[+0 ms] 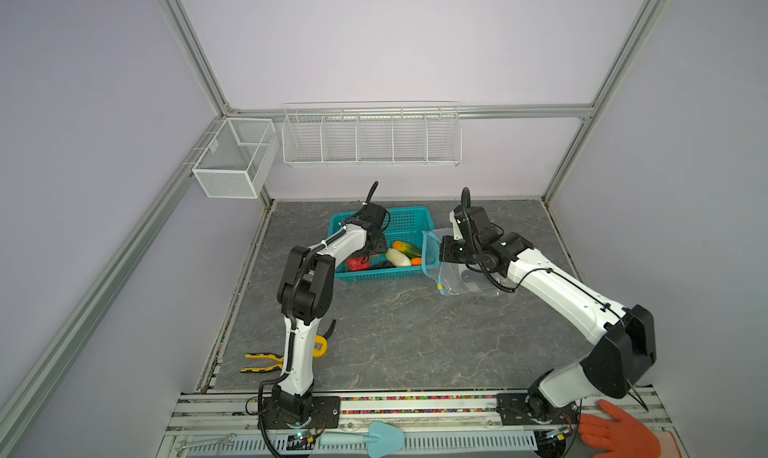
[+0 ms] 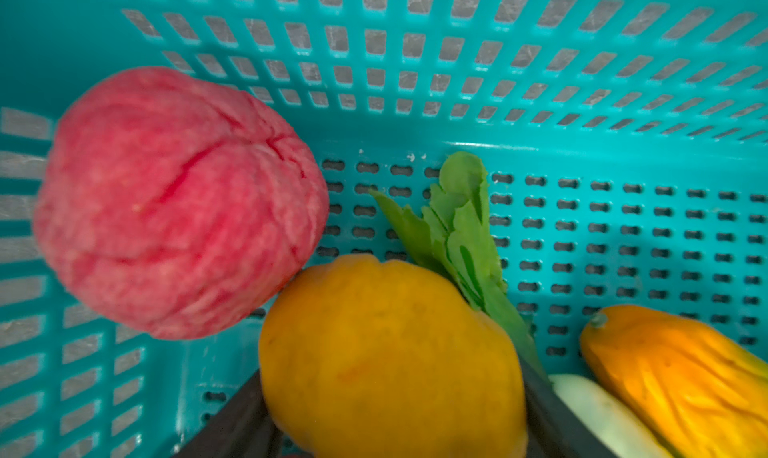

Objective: Place the food in the zip-top bag and seal the zipper
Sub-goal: 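Grasp and lift the yellow mango with the left gripper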

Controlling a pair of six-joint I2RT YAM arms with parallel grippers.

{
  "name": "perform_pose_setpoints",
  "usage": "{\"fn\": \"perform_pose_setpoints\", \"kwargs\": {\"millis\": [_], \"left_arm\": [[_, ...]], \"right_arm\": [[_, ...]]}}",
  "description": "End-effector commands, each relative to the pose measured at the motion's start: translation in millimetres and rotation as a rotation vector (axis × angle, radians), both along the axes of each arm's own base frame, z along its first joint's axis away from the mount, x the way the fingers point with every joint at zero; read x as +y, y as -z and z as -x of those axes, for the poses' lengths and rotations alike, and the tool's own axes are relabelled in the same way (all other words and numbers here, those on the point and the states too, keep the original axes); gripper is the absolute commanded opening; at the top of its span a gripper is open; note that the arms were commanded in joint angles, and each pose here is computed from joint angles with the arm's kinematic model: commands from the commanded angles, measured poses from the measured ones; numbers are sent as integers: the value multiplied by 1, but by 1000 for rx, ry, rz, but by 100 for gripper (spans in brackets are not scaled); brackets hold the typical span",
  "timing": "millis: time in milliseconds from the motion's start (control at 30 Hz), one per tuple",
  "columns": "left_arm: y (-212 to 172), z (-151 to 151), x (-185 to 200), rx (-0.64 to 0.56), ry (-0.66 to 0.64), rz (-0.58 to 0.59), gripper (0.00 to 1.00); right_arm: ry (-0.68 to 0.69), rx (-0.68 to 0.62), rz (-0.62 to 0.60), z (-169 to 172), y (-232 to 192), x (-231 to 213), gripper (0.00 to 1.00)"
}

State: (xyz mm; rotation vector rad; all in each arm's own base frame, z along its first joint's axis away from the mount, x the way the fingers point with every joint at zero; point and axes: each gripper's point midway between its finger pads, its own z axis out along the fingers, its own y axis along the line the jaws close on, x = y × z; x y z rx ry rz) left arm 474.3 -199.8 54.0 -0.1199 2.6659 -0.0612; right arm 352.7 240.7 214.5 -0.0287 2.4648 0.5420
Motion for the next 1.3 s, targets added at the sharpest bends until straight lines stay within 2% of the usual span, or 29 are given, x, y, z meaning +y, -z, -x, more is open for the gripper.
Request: {"fn": "perform_pose_setpoints", "kwargs": {"millis": [0,233,1033,1167,1267], "left_arm": [[-20,8,-5,-7,7,34,73],[-46,10,-9,-60,1,102,71],[-96,25,-21,-165,7,286,66],[-107,31,-26,-176,16,346,64],[-126,41,-37,-206,66,452,63]], "right_arm": [[9,-27,0,-1,-12,-4,6],[21,-33,12,-1,-13,-9,6],[22,-32,-2,-4,-13,-4,7],[20,-32,-3,-4,-14,-3,7],[21,-34,-4,-5,-15,-2,7]]}}
